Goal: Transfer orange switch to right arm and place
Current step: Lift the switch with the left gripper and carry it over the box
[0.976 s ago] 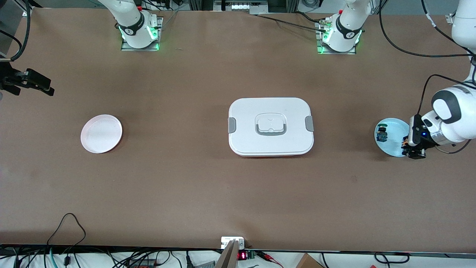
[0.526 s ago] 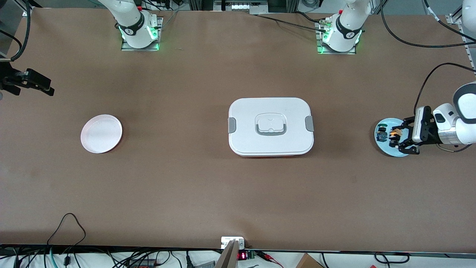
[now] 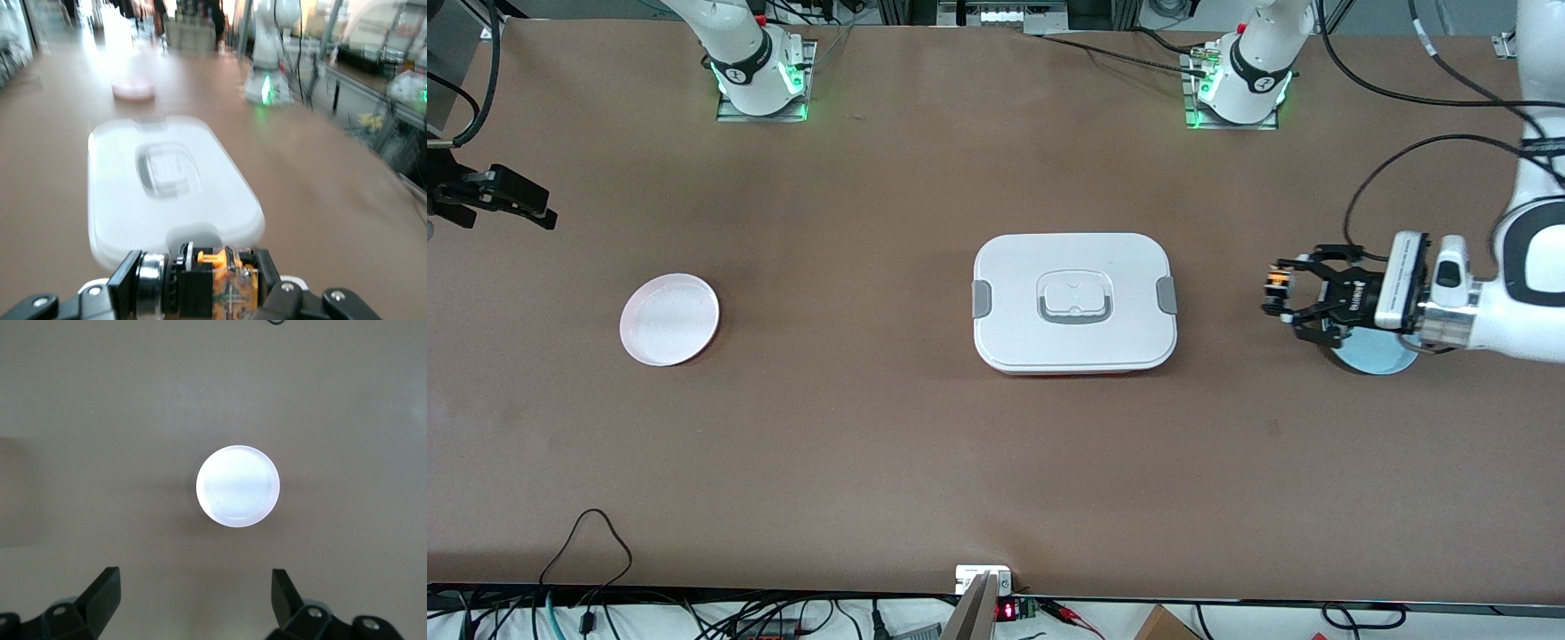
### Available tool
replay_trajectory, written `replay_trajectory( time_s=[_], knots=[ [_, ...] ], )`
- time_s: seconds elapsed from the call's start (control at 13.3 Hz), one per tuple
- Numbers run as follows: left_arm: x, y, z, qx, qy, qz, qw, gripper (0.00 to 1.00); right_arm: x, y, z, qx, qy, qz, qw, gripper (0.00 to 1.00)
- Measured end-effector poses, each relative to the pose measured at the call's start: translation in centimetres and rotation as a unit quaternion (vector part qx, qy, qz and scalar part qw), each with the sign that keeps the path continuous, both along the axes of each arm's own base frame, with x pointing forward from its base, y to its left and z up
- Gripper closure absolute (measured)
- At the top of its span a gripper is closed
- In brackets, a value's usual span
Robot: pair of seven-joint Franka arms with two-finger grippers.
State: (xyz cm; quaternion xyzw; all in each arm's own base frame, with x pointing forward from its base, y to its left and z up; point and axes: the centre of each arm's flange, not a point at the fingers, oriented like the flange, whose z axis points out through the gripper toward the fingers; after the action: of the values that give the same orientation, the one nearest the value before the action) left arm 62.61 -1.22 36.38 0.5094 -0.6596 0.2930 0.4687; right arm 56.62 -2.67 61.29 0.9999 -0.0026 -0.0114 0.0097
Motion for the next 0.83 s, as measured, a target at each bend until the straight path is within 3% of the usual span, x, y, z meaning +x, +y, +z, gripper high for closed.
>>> replay_trajectory(
  time_s=[0.15, 0.3, 0.6, 0.83],
  knots=[
    [0.6, -4.7, 0.6, -0.087, 0.013, 0.012, 0.996, 0.28, 0.0, -0.4, -0.2, 0.000, 0.002, -0.004, 1.000, 0.00],
    [1.0, -8.6, 1.9, -0.133, 0.024, 0.021, 0.991, 0.28, 0.0, -0.6, -0.2, 0.000, 0.002, -0.005, 1.000, 0.00],
    [1.0, -16.8, 5.8, -0.158, 0.010, 0.067, 0.985, 0.28, 0.0, -0.7, -0.2, 0.000, 0.002, -0.005, 1.000, 0.00],
    [-2.3, -23.9, 7.1, -0.185, 0.036, 0.124, 0.974, 0.28, 0.0, -1.2, -0.7, 0.016, 0.008, 0.012, 1.000, 0.00]
  ],
)
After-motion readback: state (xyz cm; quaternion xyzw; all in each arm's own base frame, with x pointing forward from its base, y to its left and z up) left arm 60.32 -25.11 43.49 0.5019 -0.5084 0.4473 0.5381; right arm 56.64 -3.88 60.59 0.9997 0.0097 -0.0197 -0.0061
